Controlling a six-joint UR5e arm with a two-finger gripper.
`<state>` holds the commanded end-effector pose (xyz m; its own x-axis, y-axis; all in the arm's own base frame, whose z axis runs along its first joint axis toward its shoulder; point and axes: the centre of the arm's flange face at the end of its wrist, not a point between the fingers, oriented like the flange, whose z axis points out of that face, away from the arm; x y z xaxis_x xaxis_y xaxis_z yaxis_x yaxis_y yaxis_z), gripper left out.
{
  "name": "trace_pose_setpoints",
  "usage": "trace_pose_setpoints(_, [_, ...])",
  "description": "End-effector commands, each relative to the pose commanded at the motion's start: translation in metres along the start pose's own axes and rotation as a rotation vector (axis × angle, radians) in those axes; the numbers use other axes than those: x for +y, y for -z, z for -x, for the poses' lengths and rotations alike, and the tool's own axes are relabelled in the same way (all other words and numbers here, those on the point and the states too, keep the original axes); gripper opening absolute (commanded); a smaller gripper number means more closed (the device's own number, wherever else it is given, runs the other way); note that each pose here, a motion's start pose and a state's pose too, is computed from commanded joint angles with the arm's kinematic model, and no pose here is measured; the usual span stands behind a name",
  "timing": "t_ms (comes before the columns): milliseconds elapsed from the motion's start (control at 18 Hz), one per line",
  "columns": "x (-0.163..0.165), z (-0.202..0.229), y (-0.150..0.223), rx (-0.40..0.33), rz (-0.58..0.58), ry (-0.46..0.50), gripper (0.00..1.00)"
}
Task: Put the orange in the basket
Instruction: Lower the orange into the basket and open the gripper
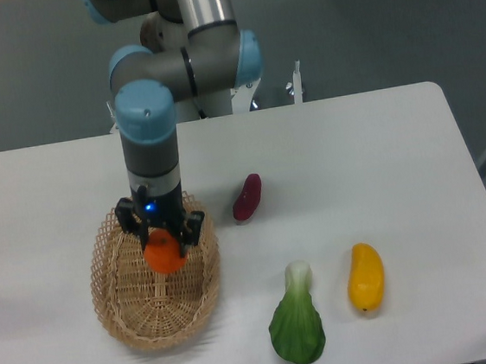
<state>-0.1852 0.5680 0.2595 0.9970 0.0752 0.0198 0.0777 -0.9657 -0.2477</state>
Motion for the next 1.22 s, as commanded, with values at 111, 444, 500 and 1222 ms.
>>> trace_pose_setpoints(111, [-0.004,0.002,-0.011,0.007,0.012,-0.001,0.60])
trace_pose_setpoints(444, [-0.003,0.000,-0.023,0.015,0.029,-0.012,0.60])
trace_pose_setpoints(500, [-0.003,0.000,-0.024,0.016,0.031,-0.012,0.60])
trace_pose_setpoints(1222, [-0.004,-0.001,-0.019,0.013,0.025,-0.016,1.00])
